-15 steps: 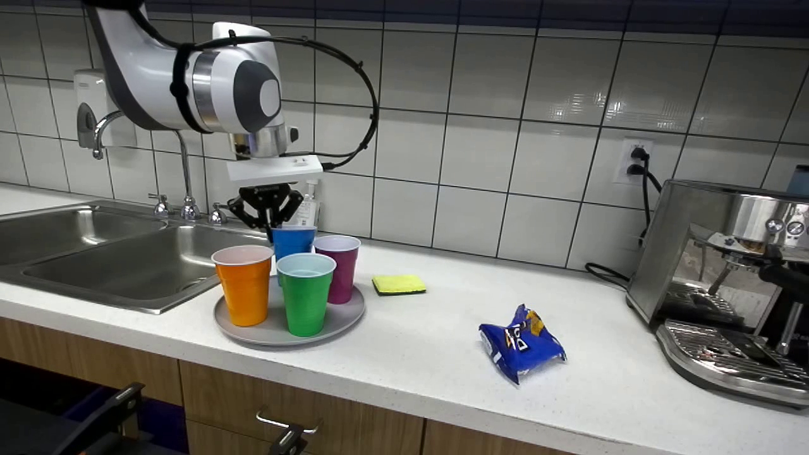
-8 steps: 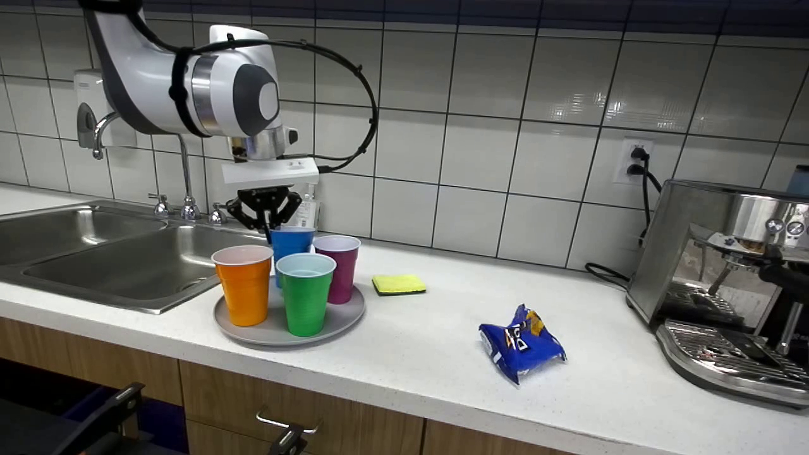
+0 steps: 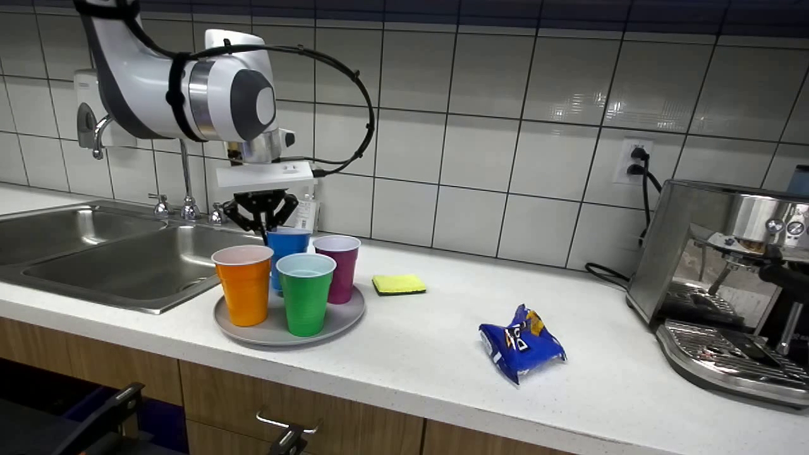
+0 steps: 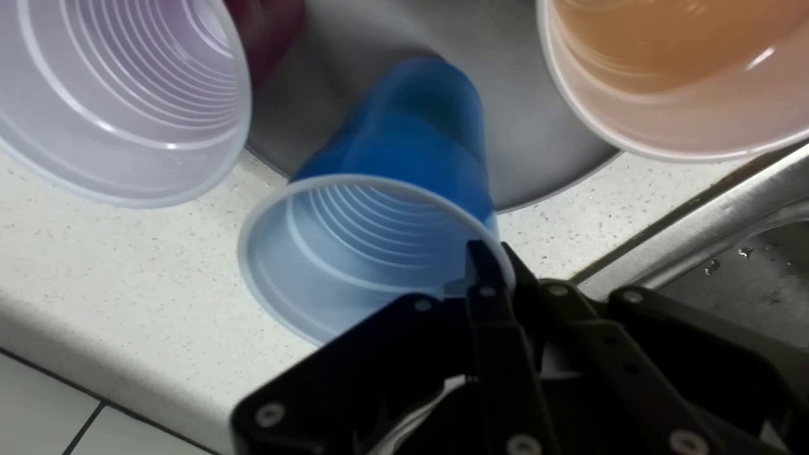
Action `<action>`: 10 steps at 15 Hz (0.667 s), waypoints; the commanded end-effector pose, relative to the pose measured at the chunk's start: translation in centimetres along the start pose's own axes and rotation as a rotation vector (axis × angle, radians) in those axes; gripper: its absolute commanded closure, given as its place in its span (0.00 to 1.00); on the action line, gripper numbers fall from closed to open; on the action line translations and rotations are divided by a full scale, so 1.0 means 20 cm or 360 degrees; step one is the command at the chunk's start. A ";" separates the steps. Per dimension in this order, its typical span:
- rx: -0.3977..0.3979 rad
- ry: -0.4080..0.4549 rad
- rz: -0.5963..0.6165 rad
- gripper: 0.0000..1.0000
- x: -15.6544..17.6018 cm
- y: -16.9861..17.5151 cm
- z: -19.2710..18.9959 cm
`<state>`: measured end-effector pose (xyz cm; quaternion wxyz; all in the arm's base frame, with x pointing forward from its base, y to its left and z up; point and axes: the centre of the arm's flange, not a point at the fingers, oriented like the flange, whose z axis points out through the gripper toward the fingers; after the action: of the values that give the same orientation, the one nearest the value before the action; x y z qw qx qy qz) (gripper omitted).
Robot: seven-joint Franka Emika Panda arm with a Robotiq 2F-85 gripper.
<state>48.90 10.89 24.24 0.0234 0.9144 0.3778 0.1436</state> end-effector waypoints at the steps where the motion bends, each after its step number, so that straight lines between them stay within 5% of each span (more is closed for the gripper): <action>1: -0.0046 0.0028 0.0001 0.99 0.00 -0.03 0.02; 9: -0.0070 0.0020 -0.0023 0.99 -0.02 -0.04 0.04; 10: -0.0068 0.0022 -0.0032 0.71 -0.01 -0.04 0.04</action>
<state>48.83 10.81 23.55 0.0355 0.9101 0.3856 0.1476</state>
